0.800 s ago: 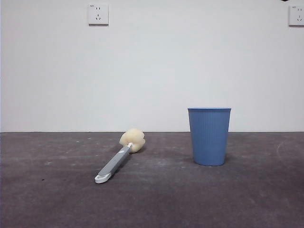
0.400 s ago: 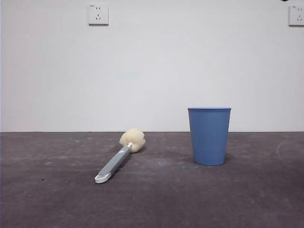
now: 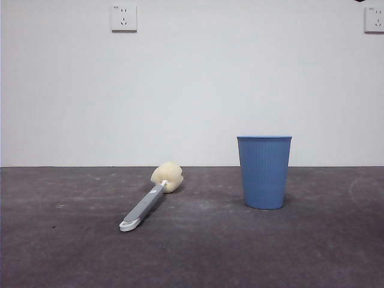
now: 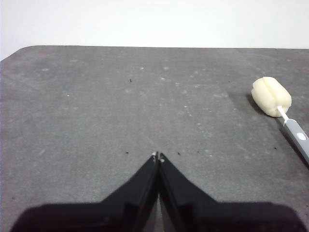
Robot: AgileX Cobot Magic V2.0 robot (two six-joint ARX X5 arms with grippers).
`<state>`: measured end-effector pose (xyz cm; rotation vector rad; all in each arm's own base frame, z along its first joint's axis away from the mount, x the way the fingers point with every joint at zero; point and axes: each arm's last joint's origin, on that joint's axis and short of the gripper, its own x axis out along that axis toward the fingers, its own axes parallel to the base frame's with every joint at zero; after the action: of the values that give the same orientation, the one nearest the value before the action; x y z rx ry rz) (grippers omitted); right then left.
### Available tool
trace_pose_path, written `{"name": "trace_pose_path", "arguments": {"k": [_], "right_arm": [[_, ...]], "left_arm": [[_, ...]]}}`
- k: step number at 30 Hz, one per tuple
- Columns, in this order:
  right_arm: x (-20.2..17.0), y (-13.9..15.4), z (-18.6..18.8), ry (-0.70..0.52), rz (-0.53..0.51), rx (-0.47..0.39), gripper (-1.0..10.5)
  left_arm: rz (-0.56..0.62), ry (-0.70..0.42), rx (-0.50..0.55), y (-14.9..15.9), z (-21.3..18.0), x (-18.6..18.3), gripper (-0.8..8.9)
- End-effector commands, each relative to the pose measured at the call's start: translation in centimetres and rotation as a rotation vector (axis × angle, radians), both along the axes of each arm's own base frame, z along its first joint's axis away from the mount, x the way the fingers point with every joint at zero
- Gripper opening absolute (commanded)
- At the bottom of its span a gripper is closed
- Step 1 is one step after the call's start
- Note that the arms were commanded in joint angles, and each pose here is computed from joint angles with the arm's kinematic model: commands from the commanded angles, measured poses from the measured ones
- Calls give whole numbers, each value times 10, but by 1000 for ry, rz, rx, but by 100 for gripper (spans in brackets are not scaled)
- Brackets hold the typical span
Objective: Pick up the cup brush,pick up the cup,insert the brush into the cup,clean the cup,put the cup brush back,put the cup back to the fixed position on the table
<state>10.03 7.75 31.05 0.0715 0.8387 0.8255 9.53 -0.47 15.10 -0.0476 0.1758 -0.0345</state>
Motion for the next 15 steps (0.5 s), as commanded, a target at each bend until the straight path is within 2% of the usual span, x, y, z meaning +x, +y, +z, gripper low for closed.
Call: {"name": "trace_pose_path", "arguments": {"k": [1, 10, 15], "right_arm": [[0, 0, 0, -1, -5, 5, 1], [0, 0, 1, -10, 1, 2, 2], [4, -7, 9, -280, 8, -90, 1]], "left_arm": [[0, 10, -6, 0, -4, 1, -3], [0, 10, -6, 0, -4, 1, -3], [0, 10, -6, 0, -4, 1, -3]]}}
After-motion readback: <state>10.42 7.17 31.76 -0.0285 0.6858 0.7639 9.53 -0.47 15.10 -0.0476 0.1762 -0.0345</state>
